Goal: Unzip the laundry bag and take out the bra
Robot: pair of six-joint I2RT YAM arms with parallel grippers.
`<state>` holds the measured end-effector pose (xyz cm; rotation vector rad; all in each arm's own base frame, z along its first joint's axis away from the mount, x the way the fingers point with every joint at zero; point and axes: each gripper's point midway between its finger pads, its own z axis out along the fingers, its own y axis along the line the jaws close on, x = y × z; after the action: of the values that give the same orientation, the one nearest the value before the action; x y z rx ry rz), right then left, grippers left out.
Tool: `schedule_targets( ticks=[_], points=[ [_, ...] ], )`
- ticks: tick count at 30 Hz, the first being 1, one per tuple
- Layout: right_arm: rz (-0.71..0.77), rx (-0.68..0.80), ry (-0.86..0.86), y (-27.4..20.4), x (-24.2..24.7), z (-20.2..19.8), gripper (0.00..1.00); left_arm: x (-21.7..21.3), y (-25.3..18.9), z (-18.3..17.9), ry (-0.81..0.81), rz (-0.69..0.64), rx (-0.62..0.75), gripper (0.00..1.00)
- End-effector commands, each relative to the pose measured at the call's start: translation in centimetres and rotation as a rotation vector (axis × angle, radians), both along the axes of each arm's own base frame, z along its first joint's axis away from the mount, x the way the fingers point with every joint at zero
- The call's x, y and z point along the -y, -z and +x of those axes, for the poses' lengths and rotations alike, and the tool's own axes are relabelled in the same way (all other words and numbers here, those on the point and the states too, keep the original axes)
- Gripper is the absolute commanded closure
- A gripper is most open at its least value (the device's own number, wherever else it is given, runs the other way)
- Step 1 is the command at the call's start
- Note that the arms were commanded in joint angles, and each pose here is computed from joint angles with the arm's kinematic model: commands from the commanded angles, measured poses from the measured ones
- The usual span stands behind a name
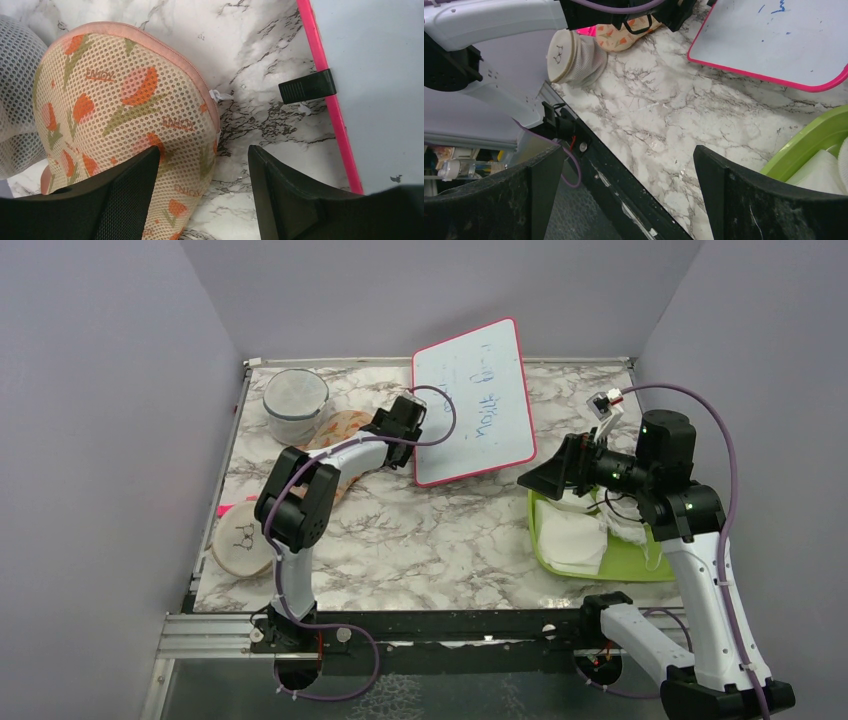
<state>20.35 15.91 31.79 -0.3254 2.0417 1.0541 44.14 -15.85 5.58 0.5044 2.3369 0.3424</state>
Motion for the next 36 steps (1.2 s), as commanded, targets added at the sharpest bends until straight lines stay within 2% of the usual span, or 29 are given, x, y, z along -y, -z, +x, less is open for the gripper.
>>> schedule_targets(
  ticks=[1,4,8,15,18,20,22,30,36],
  points=[
    [0.001,0.003,-0.02,-0.1,-0.2,-0.7,0.0,-0.3,-0.7,0.9,0.0,0.038,0.039,0.42],
    [0.009,0.002,-0.031,-0.2,-0.3,-1.1,0.0,-0.4,0.1,0.9,0.007,0.056,0.023,0.43],
    [0.01,-0.004,-0.031,0.1,-0.2,-1.4,0.01,-0.6,0.5,0.8,0.006,0.072,0.016,0.51],
    [0.006,-0.025,-0.038,1.5,-0.2,-1.9,0.0,-1.0,-0.9,0.8,0.004,0.085,0.047,0.75],
    [0.009,-0.03,-0.046,2.5,-0.3,-2.1,0.0,-1.0,-2.2,0.5,0.002,0.057,0.072,0.87],
    [0.007,-0.038,-0.049,3.2,-0.3,-2.0,0.0,-0.9,-2.9,0.0,0.004,0.029,0.086,0.9],
    [0.004,-0.042,-0.053,3.5,-0.3,-1.9,0.0,-0.6,-3.6,-0.6,0.016,0.001,0.096,1.0],
    [0.001,-0.043,-0.1,3.9,-0.7,-1.7,0.0,2.6,-6.6,-4.5,0.142,-0.148,0.112,1.0],
    [-0.005,-0.043,-0.164,4.8,-1.6,-1.3,0.01,4.6,-7.8,-9.9,0.227,-0.347,0.036,1.0]
  ],
)
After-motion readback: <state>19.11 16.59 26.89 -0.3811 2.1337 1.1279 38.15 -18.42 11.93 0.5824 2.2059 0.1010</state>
